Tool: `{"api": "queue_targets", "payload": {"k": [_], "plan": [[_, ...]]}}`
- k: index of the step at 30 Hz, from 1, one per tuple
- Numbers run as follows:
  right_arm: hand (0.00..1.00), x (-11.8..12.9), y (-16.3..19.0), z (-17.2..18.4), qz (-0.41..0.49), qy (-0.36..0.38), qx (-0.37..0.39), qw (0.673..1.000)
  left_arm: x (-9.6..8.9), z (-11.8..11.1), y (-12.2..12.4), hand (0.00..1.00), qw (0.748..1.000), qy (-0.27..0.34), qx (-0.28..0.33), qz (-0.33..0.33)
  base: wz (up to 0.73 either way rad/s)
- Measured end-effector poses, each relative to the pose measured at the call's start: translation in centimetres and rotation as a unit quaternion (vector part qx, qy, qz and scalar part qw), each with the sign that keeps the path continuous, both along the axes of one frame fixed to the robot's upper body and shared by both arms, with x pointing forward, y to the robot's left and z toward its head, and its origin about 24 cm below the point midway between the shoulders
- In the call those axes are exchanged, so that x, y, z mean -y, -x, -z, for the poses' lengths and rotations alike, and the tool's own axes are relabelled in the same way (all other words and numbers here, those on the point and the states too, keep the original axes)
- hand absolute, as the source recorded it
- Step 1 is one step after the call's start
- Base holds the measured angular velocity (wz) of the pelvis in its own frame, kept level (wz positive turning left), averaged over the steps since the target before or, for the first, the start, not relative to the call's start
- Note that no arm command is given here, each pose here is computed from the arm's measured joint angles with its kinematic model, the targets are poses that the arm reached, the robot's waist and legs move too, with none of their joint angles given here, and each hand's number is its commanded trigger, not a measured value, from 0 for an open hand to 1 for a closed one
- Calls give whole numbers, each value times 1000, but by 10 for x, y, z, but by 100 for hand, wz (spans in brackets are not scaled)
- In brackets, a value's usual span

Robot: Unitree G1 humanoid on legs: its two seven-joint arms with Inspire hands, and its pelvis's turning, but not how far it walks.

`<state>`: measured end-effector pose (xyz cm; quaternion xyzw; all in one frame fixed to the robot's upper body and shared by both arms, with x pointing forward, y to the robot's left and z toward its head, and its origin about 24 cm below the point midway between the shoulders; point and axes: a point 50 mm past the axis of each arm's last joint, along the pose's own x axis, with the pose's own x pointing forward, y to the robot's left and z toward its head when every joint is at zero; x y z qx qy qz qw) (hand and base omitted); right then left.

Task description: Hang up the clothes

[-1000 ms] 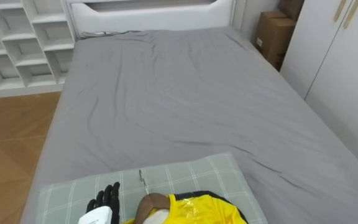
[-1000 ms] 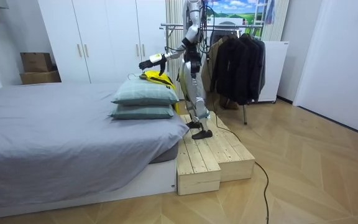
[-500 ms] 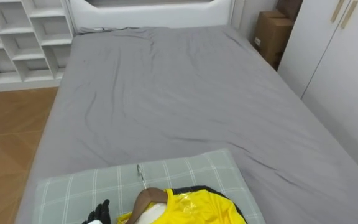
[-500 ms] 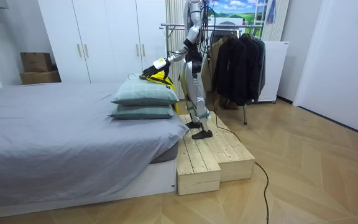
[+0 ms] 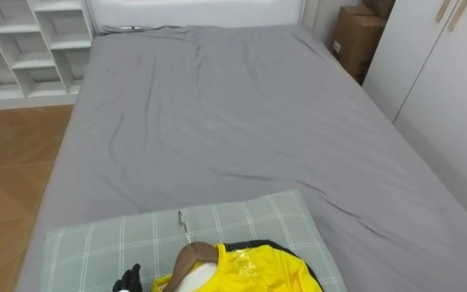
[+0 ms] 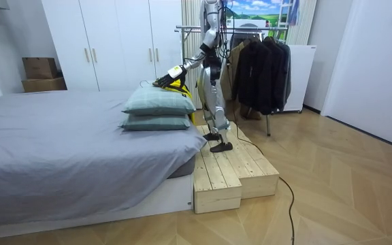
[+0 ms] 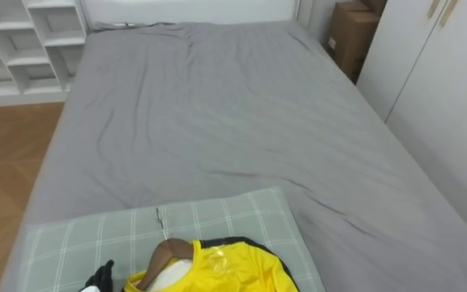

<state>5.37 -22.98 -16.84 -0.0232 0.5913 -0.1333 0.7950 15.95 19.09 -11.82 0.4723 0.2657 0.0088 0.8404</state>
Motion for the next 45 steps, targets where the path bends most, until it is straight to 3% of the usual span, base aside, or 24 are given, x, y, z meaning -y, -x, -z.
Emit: {"api": "queue_targets", "payload": {"k": [8,21,32,45], "plan": [[0,-1,-3,0,-2,-1,3,1000,5,2,-8,0,1000,13,-6,-9,0],[0,-5,-28,-2,-47,2,10,999,21,-9,-44,0,999,15,16,27,-2],[0,-6,-38,-3,-58,13,10,998,21,5,-34,0,998,11,-45,31,2],[0,-11,-48,-5,-71,17,18,997,22,3,-39,0,999,17,-36,24,0]]}}
